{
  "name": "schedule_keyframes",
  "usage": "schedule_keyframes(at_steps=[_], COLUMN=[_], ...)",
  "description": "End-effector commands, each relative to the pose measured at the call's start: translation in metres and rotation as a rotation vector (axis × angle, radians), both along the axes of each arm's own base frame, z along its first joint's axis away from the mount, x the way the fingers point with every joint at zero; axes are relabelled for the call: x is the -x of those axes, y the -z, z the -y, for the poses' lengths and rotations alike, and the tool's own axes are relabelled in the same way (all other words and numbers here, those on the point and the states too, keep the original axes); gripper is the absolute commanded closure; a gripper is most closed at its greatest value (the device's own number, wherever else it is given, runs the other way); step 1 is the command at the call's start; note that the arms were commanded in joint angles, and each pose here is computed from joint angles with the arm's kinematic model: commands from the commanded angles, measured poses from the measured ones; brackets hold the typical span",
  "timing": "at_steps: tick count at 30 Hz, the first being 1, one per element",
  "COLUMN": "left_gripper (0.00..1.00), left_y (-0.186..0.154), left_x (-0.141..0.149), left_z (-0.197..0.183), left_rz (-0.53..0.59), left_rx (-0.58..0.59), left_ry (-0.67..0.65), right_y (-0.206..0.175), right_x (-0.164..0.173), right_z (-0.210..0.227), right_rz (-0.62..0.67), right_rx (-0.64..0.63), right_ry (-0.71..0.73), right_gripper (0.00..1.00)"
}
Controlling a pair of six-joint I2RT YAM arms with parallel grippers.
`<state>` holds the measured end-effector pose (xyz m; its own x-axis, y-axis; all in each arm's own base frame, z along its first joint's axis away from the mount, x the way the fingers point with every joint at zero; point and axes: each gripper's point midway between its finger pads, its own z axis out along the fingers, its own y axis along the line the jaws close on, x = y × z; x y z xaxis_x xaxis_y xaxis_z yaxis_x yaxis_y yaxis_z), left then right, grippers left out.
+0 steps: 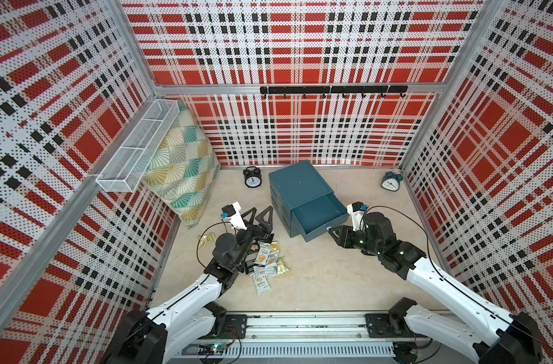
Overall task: Place the cookies into the drawer by color
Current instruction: Open the drawer in the storage box, then pick up the cookie at the center of the board.
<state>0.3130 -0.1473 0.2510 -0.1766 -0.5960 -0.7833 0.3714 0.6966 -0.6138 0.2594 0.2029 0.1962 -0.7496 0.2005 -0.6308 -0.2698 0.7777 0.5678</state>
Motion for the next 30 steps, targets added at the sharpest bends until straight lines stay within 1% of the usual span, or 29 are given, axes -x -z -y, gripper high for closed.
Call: schedule_keyframes(at_steps=[1,3,5,10,13,16,17,20,23,25,30], left_gripper=[0.00,0.01,0.01,0.01,0.01,0.01,0.01,0.00,0.01,0.01,0.01], left_y=[0.006,0.002,-0.002,-0.017,-0.024,-0.030,-0.031,-0.029,-0.019,-0.008,0.030], left_x=[0.000,0.002,0.007,0.021,0.030,0.038,0.040,0.040,0.030,0.020,-0.005], left_z=[-0.008,-0.010,-0.011,-0.014,-0.017,-0.022,-0.025,-0.037,-0.048,-0.056,-0.089], left_rz=[-0.021,-0.009,0.005,0.060,0.086,0.107,0.111,0.105,0.053,0.010,-0.118], left_rx=[0.007,0.013,0.022,0.047,0.061,0.086,0.090,0.095,0.083,0.095,0.191], left_ry=[-0.024,-0.025,-0.022,-0.036,-0.051,-0.073,-0.087,-0.144,-0.197,-0.201,-0.206], right_y=[-0.005,-0.009,-0.012,-0.022,-0.024,-0.018,-0.015,-0.004,0.008,0.012,0.026], right_x=[0.003,0.005,0.011,0.035,0.049,0.060,0.064,0.069,0.076,0.077,0.082], right_z=[0.002,0.003,0.002,-0.013,-0.027,-0.046,-0.053,-0.072,-0.093,-0.104,-0.135], right_rz=[0.015,0.027,0.047,0.135,0.188,0.209,0.232,0.238,0.241,0.251,0.259], right_rx=[0.019,0.030,0.046,0.065,0.082,0.113,0.149,0.233,0.309,0.340,0.389], right_ry=[-0.007,-0.010,-0.021,-0.101,-0.161,-0.221,-0.258,-0.300,-0.347,-0.358,-0.420], right_gripper=[0.40,0.30,0.23,0.14,0.11,0.12,0.13,0.18,0.24,0.26,0.29])
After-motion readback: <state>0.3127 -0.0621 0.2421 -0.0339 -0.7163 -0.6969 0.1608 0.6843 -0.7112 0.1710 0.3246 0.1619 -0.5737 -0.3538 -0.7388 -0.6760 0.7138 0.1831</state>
